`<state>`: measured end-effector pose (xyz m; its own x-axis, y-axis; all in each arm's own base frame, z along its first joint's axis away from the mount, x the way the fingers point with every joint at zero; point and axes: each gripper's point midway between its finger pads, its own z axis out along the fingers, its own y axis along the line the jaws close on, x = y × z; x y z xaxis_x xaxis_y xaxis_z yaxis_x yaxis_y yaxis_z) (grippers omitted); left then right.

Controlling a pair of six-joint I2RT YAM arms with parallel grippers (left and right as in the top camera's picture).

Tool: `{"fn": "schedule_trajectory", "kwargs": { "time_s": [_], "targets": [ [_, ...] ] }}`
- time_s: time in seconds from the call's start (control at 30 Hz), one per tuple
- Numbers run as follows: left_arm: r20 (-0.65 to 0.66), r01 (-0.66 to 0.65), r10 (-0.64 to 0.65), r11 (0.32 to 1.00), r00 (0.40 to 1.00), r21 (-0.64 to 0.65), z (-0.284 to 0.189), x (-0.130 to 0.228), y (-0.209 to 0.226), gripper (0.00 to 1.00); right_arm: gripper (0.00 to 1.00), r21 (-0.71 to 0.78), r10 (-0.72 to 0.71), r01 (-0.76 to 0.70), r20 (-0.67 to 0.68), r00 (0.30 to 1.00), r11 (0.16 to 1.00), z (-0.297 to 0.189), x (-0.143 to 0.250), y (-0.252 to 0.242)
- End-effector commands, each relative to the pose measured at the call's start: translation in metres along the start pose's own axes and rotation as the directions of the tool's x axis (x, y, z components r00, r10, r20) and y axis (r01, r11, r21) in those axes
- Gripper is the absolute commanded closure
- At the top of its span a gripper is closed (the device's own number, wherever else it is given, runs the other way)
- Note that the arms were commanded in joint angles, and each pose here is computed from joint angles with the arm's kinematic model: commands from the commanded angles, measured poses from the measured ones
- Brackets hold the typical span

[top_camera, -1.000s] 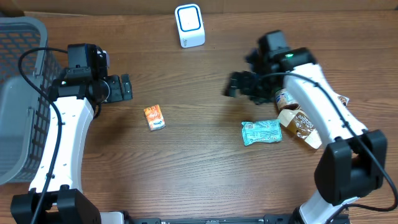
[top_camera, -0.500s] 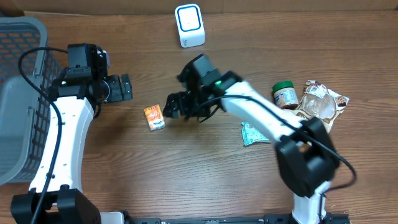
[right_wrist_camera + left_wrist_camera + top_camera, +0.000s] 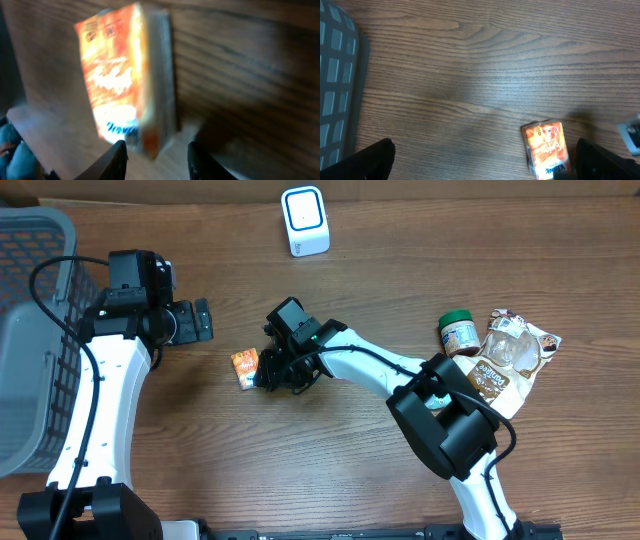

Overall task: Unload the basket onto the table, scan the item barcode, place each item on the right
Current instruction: 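Move the right gripper left and grasp the orange Kleenex box, then raise the Kleenex box up to the white scanner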

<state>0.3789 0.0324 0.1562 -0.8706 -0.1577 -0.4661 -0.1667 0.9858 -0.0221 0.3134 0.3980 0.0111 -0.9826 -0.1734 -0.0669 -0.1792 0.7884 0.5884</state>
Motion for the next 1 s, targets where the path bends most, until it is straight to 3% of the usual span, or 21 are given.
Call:
{"fn": "schedule_trajectory", "kwargs": {
  "time_s": [0.0,0.17,0.27,0.33,0.4,0.63,0.8,0.97],
  "targets": [
    [-0.003,-0.026,0.026,1.0,1.0,-0.008,0.001,0.0,0.002,0.01,0.61,0.022,0.021,-0.021,0.018,1.0,1.0,0.013,-0.007,-0.008],
    [-0.003,-0.026,0.026,1.0,1.0,-0.008,0.001,0.0,0.002,0.0,0.62,0.05,0.046,-0.048,0.041,0.998,0.998,0.016,-0.011,-0.015],
    [-0.003,-0.026,0.026,1.0,1.0,-0.008,0.001,0.0,0.002,0.0,0.68,0.041,0.041,-0.043,0.046,0.998,0.998,0.016,-0.013,-0.013],
    [-0.003,-0.026,0.026,1.0,1.0,-0.008,0.001,0.0,0.002,0.01,0.77,0.041,0.04,-0.042,0.044,0.998,0.998,0.017,-0.012,-0.012],
    [-0.003,-0.026,0.026,1.0,1.0,-0.008,0.001,0.0,0.002,0.01,0.96,0.04,0.037,-0.039,0.041,0.998,0.998,0.017,-0.011,-0.011],
    [-0.003,-0.026,0.026,1.0,1.0,-0.008,0.001,0.0,0.002,0.0,0.96,-0.118,0.004,-0.011,-0.064,0.998,0.993,0.001,0.0,0.01],
    [-0.003,-0.026,0.026,1.0,1.0,-0.008,0.001,0.0,0.002,0.01,0.96,-0.301,-0.028,-0.006,-0.107,0.994,0.954,-0.064,-0.007,0.024],
    [-0.003,-0.026,0.026,1.0,1.0,-0.008,0.001,0.0,0.002,0.0,0.96,-0.517,-0.1,0.042,-0.084,0.991,0.855,-0.146,-0.013,0.033]
  ]
}}
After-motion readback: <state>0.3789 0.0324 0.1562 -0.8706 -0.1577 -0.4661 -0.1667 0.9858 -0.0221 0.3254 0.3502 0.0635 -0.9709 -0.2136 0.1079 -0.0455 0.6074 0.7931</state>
